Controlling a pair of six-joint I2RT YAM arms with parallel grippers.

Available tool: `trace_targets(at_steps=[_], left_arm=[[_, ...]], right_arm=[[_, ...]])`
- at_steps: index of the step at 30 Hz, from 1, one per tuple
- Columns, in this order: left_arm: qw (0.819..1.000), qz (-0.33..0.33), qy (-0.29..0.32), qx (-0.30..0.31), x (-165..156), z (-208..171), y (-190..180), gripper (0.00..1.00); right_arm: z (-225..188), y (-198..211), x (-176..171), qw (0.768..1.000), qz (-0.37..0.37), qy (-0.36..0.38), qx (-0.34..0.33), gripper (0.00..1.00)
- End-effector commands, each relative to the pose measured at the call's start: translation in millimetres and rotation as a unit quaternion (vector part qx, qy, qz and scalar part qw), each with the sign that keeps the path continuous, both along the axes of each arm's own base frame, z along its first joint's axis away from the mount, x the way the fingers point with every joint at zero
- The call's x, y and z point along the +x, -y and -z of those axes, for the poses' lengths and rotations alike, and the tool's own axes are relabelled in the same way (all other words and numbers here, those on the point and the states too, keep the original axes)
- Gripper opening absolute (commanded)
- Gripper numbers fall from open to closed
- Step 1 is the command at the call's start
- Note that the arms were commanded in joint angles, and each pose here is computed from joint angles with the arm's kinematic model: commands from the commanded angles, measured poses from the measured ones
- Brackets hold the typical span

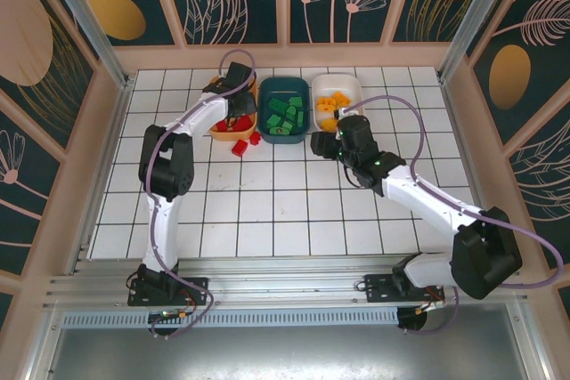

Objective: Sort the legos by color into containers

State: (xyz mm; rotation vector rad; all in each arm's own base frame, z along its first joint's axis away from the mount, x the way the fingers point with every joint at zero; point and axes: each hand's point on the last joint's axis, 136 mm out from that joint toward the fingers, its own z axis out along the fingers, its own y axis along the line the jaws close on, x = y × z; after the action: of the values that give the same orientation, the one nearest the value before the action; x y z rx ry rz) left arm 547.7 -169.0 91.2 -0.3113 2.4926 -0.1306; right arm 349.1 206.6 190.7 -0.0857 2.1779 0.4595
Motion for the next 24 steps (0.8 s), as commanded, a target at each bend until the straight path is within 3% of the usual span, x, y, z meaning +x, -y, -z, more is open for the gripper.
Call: trace_targets(at_steps=[1,3,5,10,13,17,21,24], left_arm=[[1.000,0.010,0.026,-0.001,-5,-36,-3,0.70],[0.998,0.006,0.060,-0.020,-16,-57,-5,0.78],[0.996,0.009,0.083,-0.038,-38,-62,-10,0.79],[0.994,0.029,0.090,-0.061,-102,-43,-24,0.72],[0.991,0.062,0.091,-0.076,-124,-29,-20,0.70],[0.988,0.102,0.082,-0.082,-134,-16,-12,0.69],[0.989,0.108,0.083,-0.063,-129,-6,-12,0.81],[0.990,0.114,0.072,-0.038,-125,8,-15,0.81]], right_arm=[[-10,1,-7,1.000,-0.012,0.006,0.008,0.69],[-10,2,-10,1.000,-0.011,0.005,0.011,0.69],[-12,2,-12,1.000,-0.011,0.007,0.017,0.69],[-19,-4,-17,0.999,-0.019,0.012,0.032,0.69],[-19,-8,-16,0.999,-0.022,0.011,0.034,0.69],[-16,-16,-13,0.999,-0.027,0.006,0.033,0.69],[-12,-18,-12,0.999,-0.019,0.008,0.025,0.69],[-7,-13,-13,1.000,-0.007,0.006,0.024,0.70]])
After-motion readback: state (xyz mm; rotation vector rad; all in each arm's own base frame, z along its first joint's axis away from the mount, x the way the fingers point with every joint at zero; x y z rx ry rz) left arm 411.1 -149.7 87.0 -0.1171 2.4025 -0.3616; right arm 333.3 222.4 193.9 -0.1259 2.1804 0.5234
